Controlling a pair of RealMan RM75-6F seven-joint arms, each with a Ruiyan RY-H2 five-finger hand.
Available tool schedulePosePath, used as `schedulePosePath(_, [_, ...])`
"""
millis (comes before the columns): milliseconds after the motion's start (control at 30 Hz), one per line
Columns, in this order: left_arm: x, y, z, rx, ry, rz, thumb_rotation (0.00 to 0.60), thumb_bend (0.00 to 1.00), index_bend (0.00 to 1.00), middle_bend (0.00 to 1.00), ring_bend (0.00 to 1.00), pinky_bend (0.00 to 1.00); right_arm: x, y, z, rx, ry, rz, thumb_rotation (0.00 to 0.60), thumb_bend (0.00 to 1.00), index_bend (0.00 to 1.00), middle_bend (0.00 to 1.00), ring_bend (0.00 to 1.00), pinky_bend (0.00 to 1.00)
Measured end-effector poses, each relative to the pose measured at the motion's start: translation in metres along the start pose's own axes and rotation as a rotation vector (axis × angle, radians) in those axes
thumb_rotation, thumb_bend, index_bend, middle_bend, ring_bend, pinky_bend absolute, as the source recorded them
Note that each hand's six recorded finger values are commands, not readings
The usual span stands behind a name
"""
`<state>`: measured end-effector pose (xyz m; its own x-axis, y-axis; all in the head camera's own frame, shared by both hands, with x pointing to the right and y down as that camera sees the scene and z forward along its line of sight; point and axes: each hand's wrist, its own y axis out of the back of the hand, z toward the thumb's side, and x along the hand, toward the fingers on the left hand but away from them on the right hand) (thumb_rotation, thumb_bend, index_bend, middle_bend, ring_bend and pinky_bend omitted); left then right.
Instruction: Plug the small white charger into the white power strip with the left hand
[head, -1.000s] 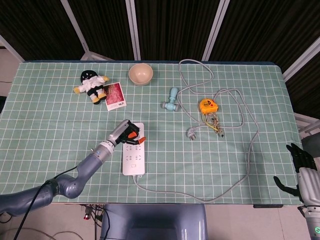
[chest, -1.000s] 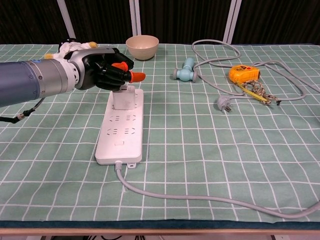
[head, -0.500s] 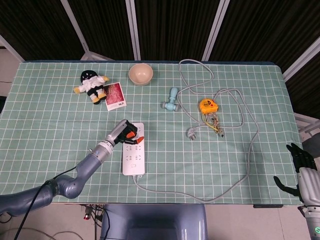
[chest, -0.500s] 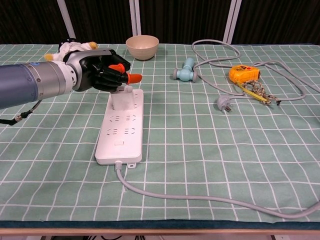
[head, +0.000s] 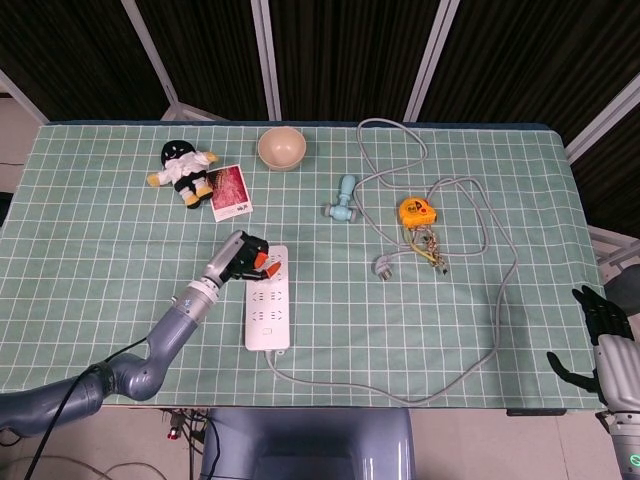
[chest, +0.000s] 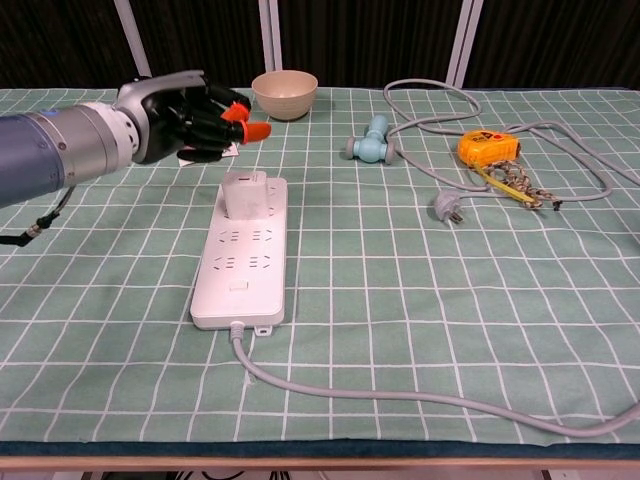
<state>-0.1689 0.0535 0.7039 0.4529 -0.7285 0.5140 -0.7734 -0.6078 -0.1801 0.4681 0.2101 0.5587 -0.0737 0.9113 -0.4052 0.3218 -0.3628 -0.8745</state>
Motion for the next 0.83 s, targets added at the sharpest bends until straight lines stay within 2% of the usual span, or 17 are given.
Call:
schedulePosePath(33, [-0.001,0.003,0.006,0.011,-0.016,0.007,0.600,0.29,0.54,0.67,0.63,0.69,0.000,0.000,0.000,0.001,0.001,-0.001,0.600,0.35,0.04,0.00,0.00,0.00])
schedulePosePath(100, [-0.006,0.010,0.018,0.050,-0.046,0.011,0.600,0.23,0.36,0.42,0.29,0.39,0.000,0.000,0.000,0.001,0.004,-0.001,0.600,0.35,0.04,0.00,0.00,0.00])
schedulePosePath(133, [-0.009,0.012,0.023,0.068,-0.057,0.012,0.600,0.20,0.29,0.34,0.20,0.29,0.000,0.000,0.000,0.001,0.005,-0.001,0.600,0.35,0.04,0.00,0.00,0.00])
schedulePosePath(167, [-0.014,0.016,0.029,0.089,-0.068,0.011,0.600,0.13,0.15,0.21,0.09,0.15,0.000,0.000,0.000,0.003,0.006,-0.001,0.600,0.35,0.04,0.00,0.00,0.00])
schedulePosePath(200, [-0.018,0.019,0.033,0.103,-0.075,0.009,0.600,0.08,0.08,0.14,0.04,0.08,0.001,0.000,0.000,0.005,0.006,0.000,0.600,0.35,0.04,0.00,0.00,0.00])
schedulePosePath(267, [-0.031,0.026,0.042,0.146,-0.082,0.006,0.600,0.02,0.01,0.04,0.00,0.01,0.001,0.000,0.000,0.008,0.005,0.003,0.600,0.35,0.04,0.00,0.00,0.00])
schedulePosePath(400, [-0.058,0.049,0.044,0.298,-0.069,0.034,0.600,0.00,0.00,0.00,0.00,0.00,0.001,-0.001,0.000,0.013,0.006,0.008,0.600,0.35,0.04,0.00,0.00,0.00])
schedulePosePath(533, [-0.089,0.070,0.034,0.543,-0.061,0.125,0.600,0.00,0.00,0.00,0.00,0.00,0.002,-0.001,0.001,0.020,0.010,0.010,0.600,0.35,0.04,0.00,0.00,0.00])
schedulePosePath(633, [-0.123,0.089,0.023,0.770,-0.035,0.227,0.600,0.00,0.00,0.00,0.00,0.00,0.002,-0.002,0.002,0.023,0.009,0.010,0.600,0.35,0.04,0.00,0.00,0.00])
schedulePosePath(667, [-0.140,0.096,0.016,0.853,-0.012,0.273,0.600,0.00,0.00,0.00,0.00,0.00,0.002,-0.002,0.002,0.024,0.008,0.012,0.600,0.35,0.04,0.00,0.00,0.00])
schedulePosePath(767, [-0.191,0.113,-0.004,0.997,0.074,0.373,0.600,0.00,0.00,0.00,0.00,0.00,0.002,-0.002,0.002,0.026,0.009,0.010,0.600,0.35,0.04,0.00,0.00,0.00])
schedulePosePath(833, [-0.221,0.119,-0.019,1.040,0.134,0.411,0.600,0.00,0.00,0.00,0.00,0.00,0.003,-0.002,0.002,0.030,0.011,0.010,0.600,0.35,0.04,0.00,0.00,0.00])
